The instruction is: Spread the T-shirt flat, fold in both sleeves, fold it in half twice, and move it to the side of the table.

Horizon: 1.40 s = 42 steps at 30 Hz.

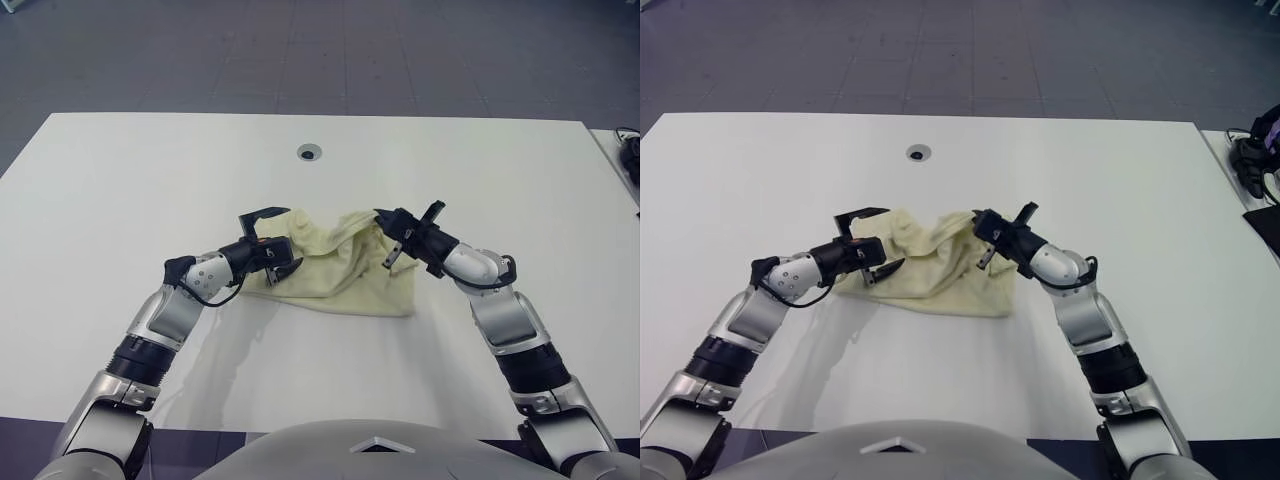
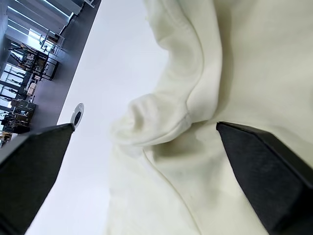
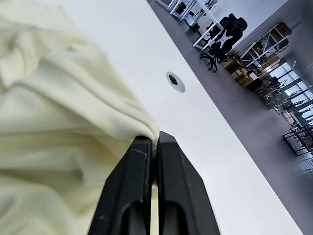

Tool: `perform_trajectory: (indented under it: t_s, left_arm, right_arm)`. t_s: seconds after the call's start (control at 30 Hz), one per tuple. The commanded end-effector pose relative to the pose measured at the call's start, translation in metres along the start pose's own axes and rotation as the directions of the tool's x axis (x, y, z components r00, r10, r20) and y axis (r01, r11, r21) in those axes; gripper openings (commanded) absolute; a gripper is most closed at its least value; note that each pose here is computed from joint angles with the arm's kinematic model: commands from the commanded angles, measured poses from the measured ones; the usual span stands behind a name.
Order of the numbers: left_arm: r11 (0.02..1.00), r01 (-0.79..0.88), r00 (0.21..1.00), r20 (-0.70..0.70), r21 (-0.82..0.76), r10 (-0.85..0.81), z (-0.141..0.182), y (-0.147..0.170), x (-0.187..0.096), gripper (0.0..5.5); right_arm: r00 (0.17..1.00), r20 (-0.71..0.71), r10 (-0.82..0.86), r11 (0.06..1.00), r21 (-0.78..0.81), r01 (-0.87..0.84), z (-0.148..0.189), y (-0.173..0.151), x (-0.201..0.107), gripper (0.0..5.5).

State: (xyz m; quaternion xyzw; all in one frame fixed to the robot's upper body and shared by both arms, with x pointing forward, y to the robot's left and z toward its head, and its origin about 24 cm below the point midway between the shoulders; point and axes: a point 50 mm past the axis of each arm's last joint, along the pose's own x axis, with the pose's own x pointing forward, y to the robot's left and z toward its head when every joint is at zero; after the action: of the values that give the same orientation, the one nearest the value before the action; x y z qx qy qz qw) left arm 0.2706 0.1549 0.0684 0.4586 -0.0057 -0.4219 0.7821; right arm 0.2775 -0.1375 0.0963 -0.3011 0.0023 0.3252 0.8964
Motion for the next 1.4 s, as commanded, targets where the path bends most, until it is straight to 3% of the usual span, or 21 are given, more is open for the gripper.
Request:
perform_trajectory:
  t_s: [0.03,0.23,0.43,0.77,0.93,1.4]
  left_arm:
    - [1.0,0.011,1.0,0.005,0.007,-0.011,0.003,0.006,0.003,5.4]
    - [1.0,0.019,1.0,0.014,0.013,-0.019,0.005,0.011,0.006,5.4]
    - [1.0,0.022,0.998,0.055,-0.02,-0.021,0.011,0.021,0.011,5.4]
    - [0.977,0.193,0.979,0.046,0.091,-0.198,0.007,0.017,0.014,5.4]
    - [0.976,0.183,0.981,0.034,0.121,-0.189,0.006,0.027,0.021,5.4]
    - [0.959,0.252,0.967,0.006,0.132,-0.255,-0.005,0.019,0.026,3.13]
  right_arm:
    - [0.998,0.03,-0.053,0.982,0.182,0.047,0.007,-0.011,0.006,0.01]
    - [0.998,0.024,-0.055,0.923,0.382,0.042,0.008,-0.011,0.015,0.01]
    - [0.999,0.013,-0.045,0.928,0.37,0.037,0.008,-0.01,0.015,0.01]
    - [0.999,0.007,-0.034,0.931,0.363,0.029,0.008,-0.007,0.012,0.01]
    - [1.0,0.004,-0.031,0.932,0.361,0.027,0.007,-0.005,0.012,0.01]
    - [1.0,0.005,-0.024,0.935,0.355,0.021,0.008,-0.002,0.012,0.0]
